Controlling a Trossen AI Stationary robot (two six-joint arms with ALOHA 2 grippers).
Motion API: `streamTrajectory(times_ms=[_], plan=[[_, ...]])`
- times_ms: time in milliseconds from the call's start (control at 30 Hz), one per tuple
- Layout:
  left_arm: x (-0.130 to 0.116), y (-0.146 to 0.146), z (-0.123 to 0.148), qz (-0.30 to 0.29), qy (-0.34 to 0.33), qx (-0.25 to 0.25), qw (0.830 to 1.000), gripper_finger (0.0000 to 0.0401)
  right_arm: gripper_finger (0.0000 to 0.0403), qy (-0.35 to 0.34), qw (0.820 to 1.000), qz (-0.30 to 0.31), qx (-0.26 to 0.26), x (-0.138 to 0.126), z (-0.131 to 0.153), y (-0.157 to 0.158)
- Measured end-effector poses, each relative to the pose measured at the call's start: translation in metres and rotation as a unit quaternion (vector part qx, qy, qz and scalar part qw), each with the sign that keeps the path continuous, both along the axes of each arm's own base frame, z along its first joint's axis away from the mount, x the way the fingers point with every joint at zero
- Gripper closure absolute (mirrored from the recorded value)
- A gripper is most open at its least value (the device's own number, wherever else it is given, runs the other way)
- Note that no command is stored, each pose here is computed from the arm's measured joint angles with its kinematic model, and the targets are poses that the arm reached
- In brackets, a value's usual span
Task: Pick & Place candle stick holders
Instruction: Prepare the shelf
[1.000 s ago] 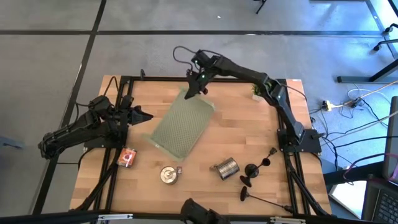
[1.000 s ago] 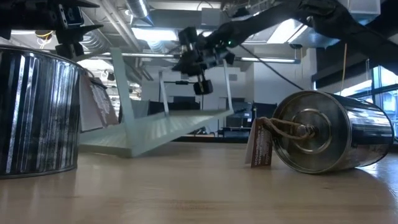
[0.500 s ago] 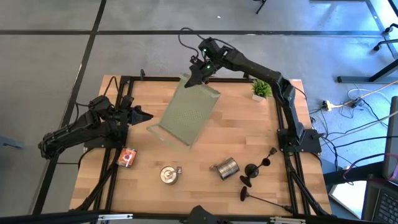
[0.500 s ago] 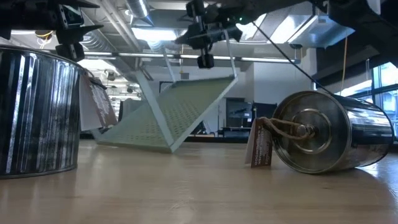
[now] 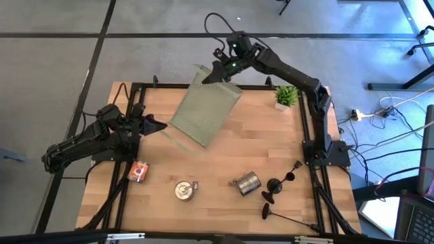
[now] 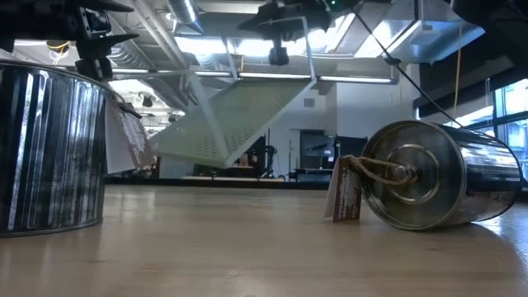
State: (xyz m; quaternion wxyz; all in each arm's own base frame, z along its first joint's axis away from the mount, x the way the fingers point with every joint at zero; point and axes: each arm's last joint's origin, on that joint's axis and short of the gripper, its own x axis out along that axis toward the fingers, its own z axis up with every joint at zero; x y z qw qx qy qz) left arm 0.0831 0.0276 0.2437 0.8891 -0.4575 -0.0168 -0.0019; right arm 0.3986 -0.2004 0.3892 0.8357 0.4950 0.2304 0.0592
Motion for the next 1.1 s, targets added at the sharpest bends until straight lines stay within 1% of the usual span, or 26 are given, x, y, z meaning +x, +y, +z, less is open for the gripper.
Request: streamTrajectory(times_ms=[67, 100, 167, 267, 333, 400, 500, 600, 700, 800, 900, 1000, 1100], plan=[[-0.001, 0.0, 0.009, 0.008, -0.043, 0.017, 0.999, 0.0244, 0.0403, -0.007, 1.0, -0.01, -0.015, -0.005, 0.008, 0.003], [-0.002, 0.0, 0.016, 0.012, -0.078, 0.03, 0.996, 0.0244, 0.0403, -0.011, 1.0, -0.012, -0.023, -0.007, 0.012, 0.005], [-0.008, -0.002, 0.032, 0.025, -0.157, 0.052, 0.986, 0.0244, 0.0403, -0.017, 0.999, -0.017, -0.036, -0.01, 0.019, 0.009], [-0.016, -0.003, 0.046, 0.071, -0.239, 0.051, 0.967, 0.0244, 0.0403, -0.029, 0.998, -0.013, -0.047, -0.016, 0.031, 0.017], [-0.018, -0.002, 0.048, 0.093, -0.258, 0.038, 0.961, 0.0244, 0.0403, -0.036, 0.998, -0.005, -0.053, -0.023, 0.04, 0.026], [-0.017, -0.001, 0.046, 0.101, -0.244, 0.028, 0.964, 0.0244, 0.0403, -0.043, 0.997, 0.006, -0.06, -0.027, 0.048, 0.036], [-0.013, 0.001, 0.038, 0.108, -0.201, 0.017, 0.973, 0.0244, 0.0403, -0.042, 0.997, 0.028, -0.059, -0.032, 0.058, 0.057], [-0.009, 0.004, 0.028, 0.121, -0.152, 0.009, 0.981, 0.0244, 0.0403, -0.043, 0.996, 0.056, -0.058, -0.037, 0.068, 0.083], [-0.005, 0.006, 0.023, 0.125, -0.123, 0.002, 0.984, 0.0244, 0.0403, -0.047, 0.994, 0.085, -0.055, -0.043, 0.077, 0.108], [0.004, 0.008, 0.019, 0.097, -0.091, -0.005, 0.991, 0.0244, 0.0403, -0.05, 0.992, 0.106, -0.05, -0.046, 0.084, 0.132], [0.014, 0.01, 0.016, 0.039, -0.066, -0.005, 0.997, 0.0242, 0.0402, -0.052, 0.991, 0.112, -0.049, -0.049, 0.09, 0.15], [0.025, 0.012, 0.014, -0.019, -0.053, 0.009, 0.998, 0.0238, 0.0402, -0.053, 0.99, 0.117, -0.05, -0.052, 0.093, 0.162], [0.035, 0.015, 0.011, -0.039, -0.041, 0.013, 0.998, 0.0235, 0.0402, -0.043, 0.992, 0.105, -0.049, -0.054, 0.094, 0.168]])
